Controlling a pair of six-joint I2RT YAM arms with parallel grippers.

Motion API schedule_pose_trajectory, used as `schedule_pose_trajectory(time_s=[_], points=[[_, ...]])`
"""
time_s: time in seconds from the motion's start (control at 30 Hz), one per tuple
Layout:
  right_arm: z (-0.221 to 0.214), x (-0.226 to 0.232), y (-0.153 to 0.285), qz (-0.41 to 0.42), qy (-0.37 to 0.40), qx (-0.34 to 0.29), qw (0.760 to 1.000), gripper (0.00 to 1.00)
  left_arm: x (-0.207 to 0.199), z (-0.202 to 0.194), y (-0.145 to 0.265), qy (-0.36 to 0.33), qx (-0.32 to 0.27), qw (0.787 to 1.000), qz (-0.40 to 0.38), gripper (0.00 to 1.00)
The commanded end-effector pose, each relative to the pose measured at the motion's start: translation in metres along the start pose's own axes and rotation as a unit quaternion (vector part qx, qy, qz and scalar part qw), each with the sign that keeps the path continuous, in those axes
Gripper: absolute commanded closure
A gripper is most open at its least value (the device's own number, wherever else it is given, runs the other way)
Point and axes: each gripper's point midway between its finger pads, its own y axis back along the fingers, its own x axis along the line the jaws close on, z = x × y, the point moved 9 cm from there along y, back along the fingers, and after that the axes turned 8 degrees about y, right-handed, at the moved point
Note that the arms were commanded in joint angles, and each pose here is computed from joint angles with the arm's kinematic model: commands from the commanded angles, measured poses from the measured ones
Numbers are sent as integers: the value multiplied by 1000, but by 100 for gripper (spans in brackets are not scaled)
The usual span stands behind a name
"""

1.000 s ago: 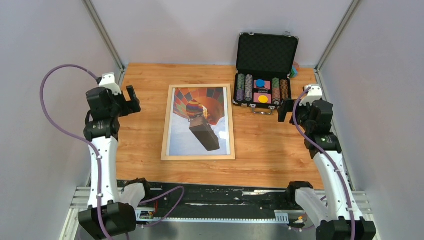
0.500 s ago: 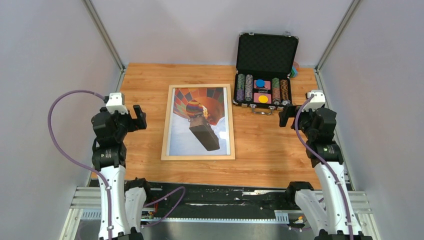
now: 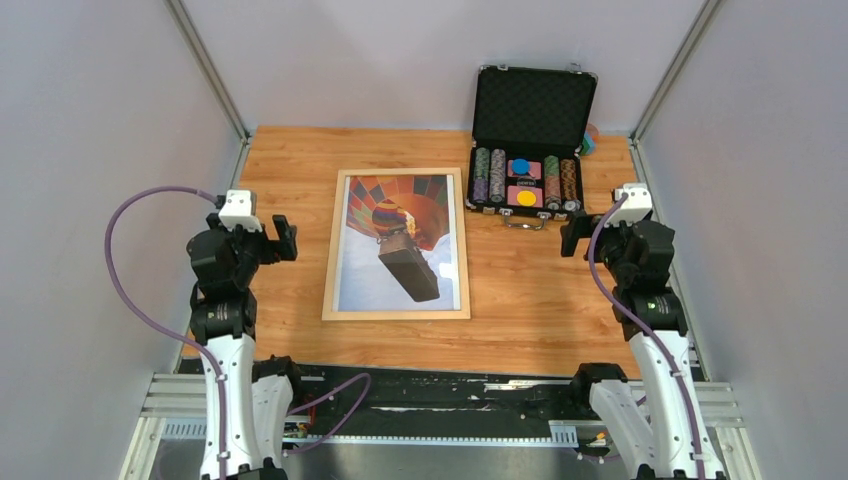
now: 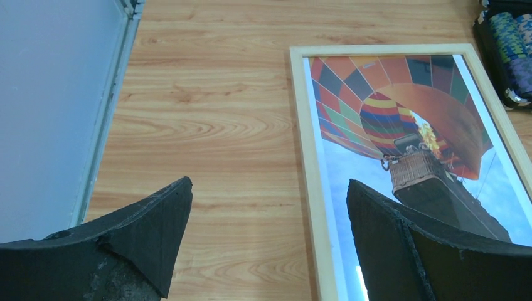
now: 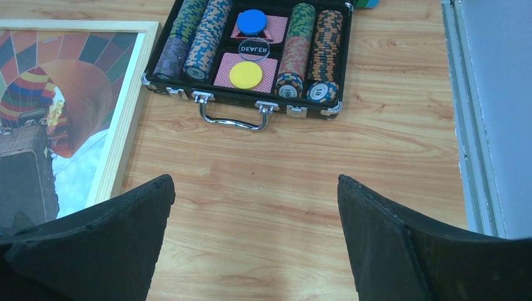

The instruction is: Put the photo into the frame

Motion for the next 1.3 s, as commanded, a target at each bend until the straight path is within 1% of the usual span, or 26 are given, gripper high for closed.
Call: schedule_pose_trajectory(time_s=[0.0, 0.23, 0.33, 0.4, 0.5, 0.63, 0.73, 0.83, 0.9, 1.0, 1.1, 1.13, 1.27], points=[[4, -4, 2, -18, 13, -23, 999, 0, 1, 14, 6, -39, -50, 998, 1, 0], [8, -12, 2, -57, 11, -28, 998, 0, 9, 15, 5, -43, -33, 998, 44, 0], [9, -14, 3, -68, 12, -28, 997, 0, 13, 18, 5, -41, -35, 996, 66, 0], [7, -13, 4, -64, 15, -26, 997, 0, 15, 19, 5, -39, -37, 995, 81, 0], [7, -9, 5, -33, 32, -28, 999, 0, 18, 22, 6, -34, -43, 993, 103, 0], [14, -15, 8, -57, 33, -33, 997, 0, 23, 27, 10, -28, -54, 988, 141, 0], [18, -16, 11, -59, 34, -39, 997, 0, 27, 32, 13, -22, -63, 982, 175, 0], [20, -15, 15, -52, 36, -47, 997, 0, 28, 34, 14, -33, -64, 982, 175, 0], [22, -13, 19, -37, 42, -53, 997, 0, 24, 35, 14, -52, -56, 986, 149, 0], [23, -10, 23, -17, 53, -58, 997, 0, 22, 38, 19, -48, -55, 986, 151, 0], [25, -10, 26, -17, 56, -63, 996, 0, 22, 47, 28, -52, -64, 982, 171, 0], [26, -10, 27, -20, 56, -65, 996, 0, 22, 47, 30, -55, -57, 982, 172, 0], [27, -12, 29, -32, 53, -67, 996, 0, 20, 52, 39, -77, -59, 981, 169, 0]])
